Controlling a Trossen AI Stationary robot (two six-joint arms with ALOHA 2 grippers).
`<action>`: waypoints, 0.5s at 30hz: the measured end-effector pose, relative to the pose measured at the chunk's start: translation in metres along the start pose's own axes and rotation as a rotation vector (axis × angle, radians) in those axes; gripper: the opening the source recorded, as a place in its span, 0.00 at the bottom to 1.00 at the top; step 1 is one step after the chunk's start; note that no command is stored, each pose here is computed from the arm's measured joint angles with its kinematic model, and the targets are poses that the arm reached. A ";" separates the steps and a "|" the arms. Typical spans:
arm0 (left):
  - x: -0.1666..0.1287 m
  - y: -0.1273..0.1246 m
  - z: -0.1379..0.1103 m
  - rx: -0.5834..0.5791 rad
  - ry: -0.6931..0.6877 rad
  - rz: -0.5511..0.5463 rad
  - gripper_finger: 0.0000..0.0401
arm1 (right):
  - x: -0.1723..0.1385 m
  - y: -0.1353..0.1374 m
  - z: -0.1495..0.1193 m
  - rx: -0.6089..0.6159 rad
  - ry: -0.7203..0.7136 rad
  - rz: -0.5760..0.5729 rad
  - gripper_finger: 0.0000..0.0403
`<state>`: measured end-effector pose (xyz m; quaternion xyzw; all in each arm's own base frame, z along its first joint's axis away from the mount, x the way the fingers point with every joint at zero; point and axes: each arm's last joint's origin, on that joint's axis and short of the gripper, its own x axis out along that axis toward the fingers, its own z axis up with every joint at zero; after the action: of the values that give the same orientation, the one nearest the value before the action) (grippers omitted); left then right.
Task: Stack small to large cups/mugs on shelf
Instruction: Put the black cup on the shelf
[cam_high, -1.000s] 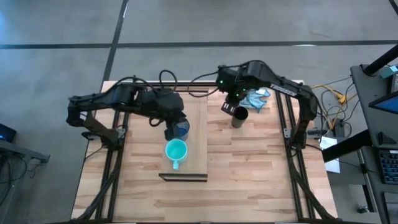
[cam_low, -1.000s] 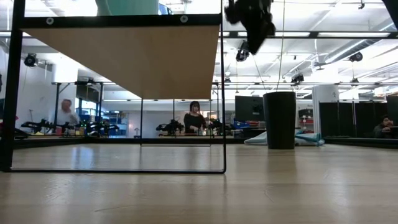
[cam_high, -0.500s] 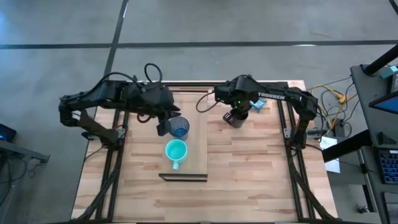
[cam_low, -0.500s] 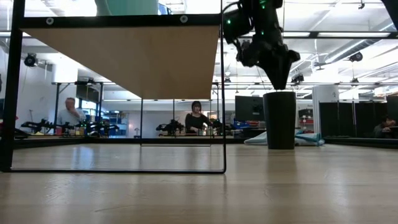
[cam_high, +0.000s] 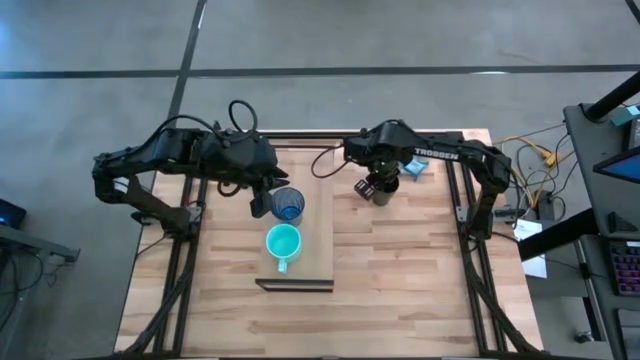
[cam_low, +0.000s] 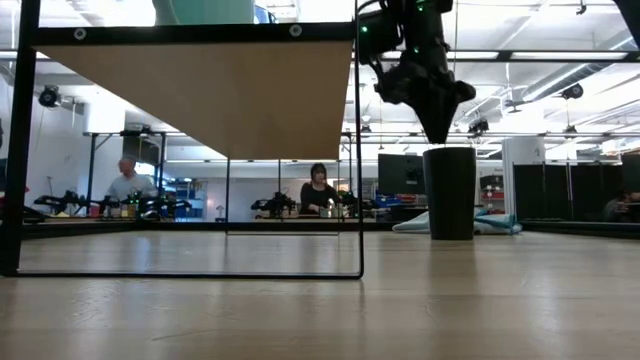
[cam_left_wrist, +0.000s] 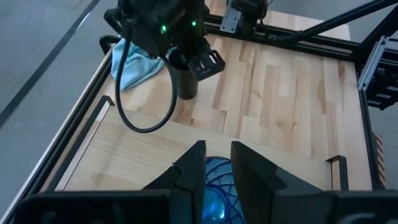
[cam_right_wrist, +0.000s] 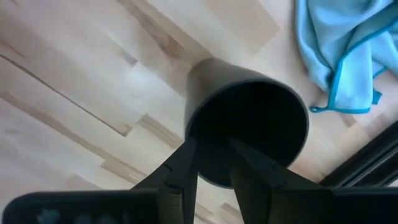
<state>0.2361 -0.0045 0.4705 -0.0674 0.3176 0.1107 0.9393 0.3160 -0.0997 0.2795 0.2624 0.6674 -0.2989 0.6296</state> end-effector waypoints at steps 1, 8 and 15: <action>0.000 0.000 0.000 0.000 0.000 0.000 0.15 | -0.002 0.000 0.001 0.001 -0.009 0.006 0.20; 0.000 0.000 0.000 0.000 0.000 0.000 0.15 | -0.010 0.003 0.001 0.003 0.018 0.109 0.20; 0.000 0.000 0.000 0.000 0.000 0.000 0.15 | 0.000 0.003 -0.001 0.004 0.041 0.089 0.20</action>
<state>0.2361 -0.0045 0.4705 -0.0675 0.3176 0.1107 0.9393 0.3176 -0.0974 0.2796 0.2990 0.6673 -0.2666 0.6279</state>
